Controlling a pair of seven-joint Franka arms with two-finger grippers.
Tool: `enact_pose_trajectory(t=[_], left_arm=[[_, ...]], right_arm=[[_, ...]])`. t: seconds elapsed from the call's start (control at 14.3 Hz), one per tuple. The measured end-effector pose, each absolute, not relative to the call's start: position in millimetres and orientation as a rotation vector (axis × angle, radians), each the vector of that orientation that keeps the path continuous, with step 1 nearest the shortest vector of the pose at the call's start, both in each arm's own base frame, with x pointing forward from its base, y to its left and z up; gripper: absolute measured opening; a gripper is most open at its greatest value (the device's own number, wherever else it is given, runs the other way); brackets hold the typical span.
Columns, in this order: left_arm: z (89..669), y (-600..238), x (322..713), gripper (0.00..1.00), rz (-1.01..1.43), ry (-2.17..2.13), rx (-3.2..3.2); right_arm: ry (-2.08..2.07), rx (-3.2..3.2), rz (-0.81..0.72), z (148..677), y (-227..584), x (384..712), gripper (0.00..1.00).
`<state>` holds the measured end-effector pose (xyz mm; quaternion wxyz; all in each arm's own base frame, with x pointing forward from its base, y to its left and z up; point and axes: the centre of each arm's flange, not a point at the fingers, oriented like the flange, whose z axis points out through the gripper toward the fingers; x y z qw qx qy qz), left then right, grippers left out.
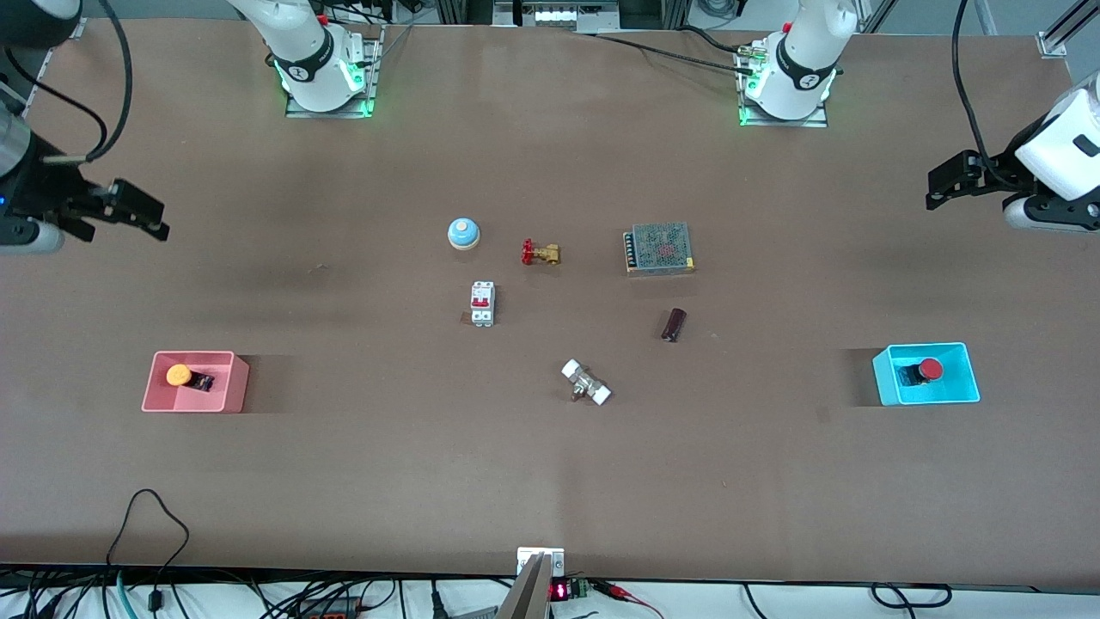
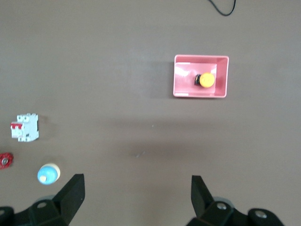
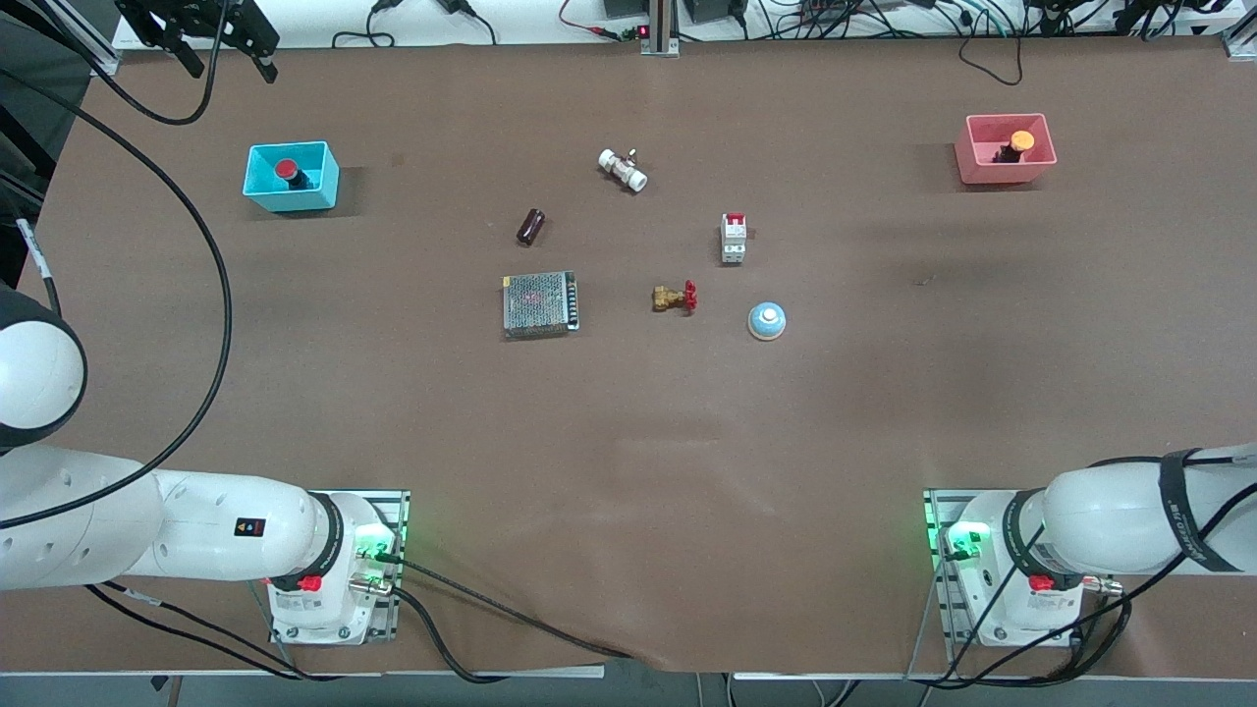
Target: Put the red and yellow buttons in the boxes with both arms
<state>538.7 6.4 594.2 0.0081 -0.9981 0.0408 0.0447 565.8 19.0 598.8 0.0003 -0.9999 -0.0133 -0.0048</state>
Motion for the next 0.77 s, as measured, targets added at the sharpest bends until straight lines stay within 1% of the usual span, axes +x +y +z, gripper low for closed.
enact_pose_trajectory(t=[0.77], left_arm=[[602.4,15.9,535.2,1.00,0.161,0.116,-3.121]], right_arm=[[-0.056,-3.150,0.035,592.2,23.0,562.6,1.00]])
